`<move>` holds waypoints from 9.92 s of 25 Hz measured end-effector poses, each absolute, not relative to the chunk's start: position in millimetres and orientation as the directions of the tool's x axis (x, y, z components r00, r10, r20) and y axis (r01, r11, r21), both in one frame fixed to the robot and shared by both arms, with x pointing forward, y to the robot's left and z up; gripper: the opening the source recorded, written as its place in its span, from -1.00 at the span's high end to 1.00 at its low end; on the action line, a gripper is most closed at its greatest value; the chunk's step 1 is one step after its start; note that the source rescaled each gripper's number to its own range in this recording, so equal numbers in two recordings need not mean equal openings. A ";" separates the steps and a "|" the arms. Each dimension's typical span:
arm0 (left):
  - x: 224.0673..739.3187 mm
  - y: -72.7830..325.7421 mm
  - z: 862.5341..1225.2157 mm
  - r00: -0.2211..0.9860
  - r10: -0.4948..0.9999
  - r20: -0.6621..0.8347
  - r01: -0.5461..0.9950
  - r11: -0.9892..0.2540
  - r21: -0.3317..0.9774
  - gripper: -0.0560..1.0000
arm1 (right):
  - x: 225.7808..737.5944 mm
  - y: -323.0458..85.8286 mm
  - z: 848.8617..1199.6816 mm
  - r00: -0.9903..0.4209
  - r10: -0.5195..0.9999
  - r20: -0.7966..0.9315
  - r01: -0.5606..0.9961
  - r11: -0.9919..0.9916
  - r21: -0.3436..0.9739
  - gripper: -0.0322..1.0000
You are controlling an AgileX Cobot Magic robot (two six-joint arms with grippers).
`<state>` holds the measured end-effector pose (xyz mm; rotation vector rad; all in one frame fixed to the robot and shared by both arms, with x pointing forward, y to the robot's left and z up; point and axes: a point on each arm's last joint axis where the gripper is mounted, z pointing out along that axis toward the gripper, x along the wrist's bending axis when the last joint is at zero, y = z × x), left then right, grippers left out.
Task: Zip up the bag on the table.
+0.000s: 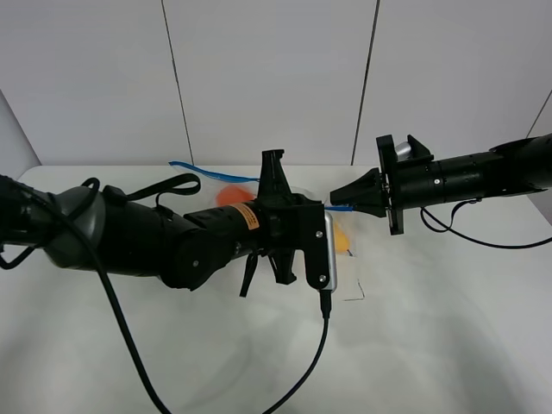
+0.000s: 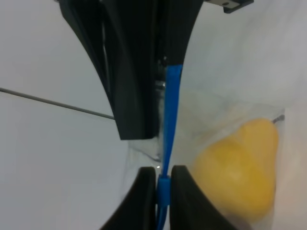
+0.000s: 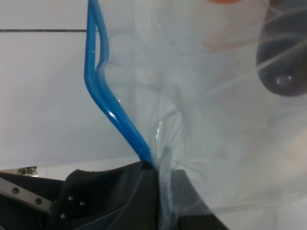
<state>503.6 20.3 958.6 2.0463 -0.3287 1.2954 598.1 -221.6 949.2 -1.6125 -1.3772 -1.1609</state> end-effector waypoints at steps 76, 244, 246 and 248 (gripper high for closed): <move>563.8 215.4 960.4 0.379 0.494 0.783 0.038 -0.853 0.520 -0.52 | 597.8 -221.2 949.5 0.026 0.347 0.937 0.984 -0.176 0.038 0.94; 233.5 304.2 1051.0 -0.004 0.999 0.046 0.455 -0.039 0.890 -1.00 | 650.2 -268.8 1017.2 -0.107 0.985 0.133 0.983 0.084 0.164 -1.00; 233.5 304.2 1051.0 -0.004 0.999 0.046 0.455 -0.039 0.890 -1.00 | 648.6 -270.9 1016.7 -0.111 0.988 0.112 0.985 0.094 0.145 -1.00; 233.5 304.2 1051.0 -0.004 0.999 0.046 0.455 -0.039 0.890 -1.00 | 648.4 -271.9 1016.5 -0.109 0.989 0.101 0.986 0.094 0.141 -1.00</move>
